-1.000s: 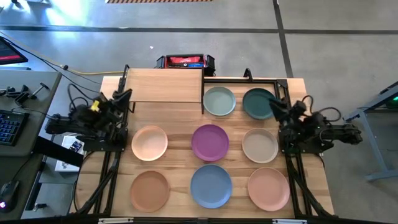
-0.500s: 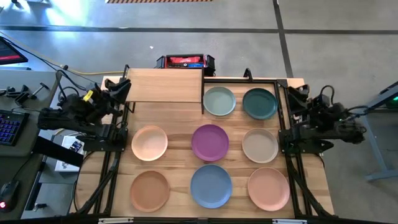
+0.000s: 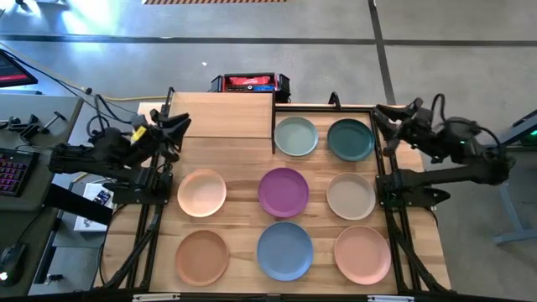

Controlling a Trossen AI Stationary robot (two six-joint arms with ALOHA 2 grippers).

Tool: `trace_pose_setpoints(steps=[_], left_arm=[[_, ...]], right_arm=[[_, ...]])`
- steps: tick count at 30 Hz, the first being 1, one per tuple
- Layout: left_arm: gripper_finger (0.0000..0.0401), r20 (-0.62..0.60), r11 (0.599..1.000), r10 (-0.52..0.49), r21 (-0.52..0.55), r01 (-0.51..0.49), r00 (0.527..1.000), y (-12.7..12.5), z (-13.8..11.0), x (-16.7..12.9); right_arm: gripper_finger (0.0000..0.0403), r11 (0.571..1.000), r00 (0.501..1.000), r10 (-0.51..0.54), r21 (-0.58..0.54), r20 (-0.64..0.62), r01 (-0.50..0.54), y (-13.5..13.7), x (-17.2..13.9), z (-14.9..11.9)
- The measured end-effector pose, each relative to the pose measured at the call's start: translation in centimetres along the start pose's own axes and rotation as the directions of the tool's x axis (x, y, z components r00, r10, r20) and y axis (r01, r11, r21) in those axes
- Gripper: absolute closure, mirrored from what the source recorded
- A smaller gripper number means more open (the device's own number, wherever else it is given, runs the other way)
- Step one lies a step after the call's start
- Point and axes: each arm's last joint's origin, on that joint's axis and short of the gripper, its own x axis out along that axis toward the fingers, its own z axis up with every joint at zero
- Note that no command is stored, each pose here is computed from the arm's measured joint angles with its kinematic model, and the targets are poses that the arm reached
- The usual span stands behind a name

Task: Place and stack plates onto a shelf
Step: Put the dark blue plate on the shelf

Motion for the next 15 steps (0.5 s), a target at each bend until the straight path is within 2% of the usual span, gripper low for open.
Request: trace_pose_setpoints(steps=[8,15], left_arm=[[0.0302,-0.141,1.000,0.021,0.014,-0.020,0.990,-0.1,-1.8,0.3],[0.0302,-0.244,0.996,0.046,0.089,-0.025,0.969,-0.4,-3.4,0.8]], right_arm=[[0.0258,0.997,0.957,-0.057,-0.064,-0.286,0.040,1.7,2.6,-1.2],[0.0258,0.995,0.866,-0.102,-0.070,-0.489,0.077,3.0,4.3,-3.7]])
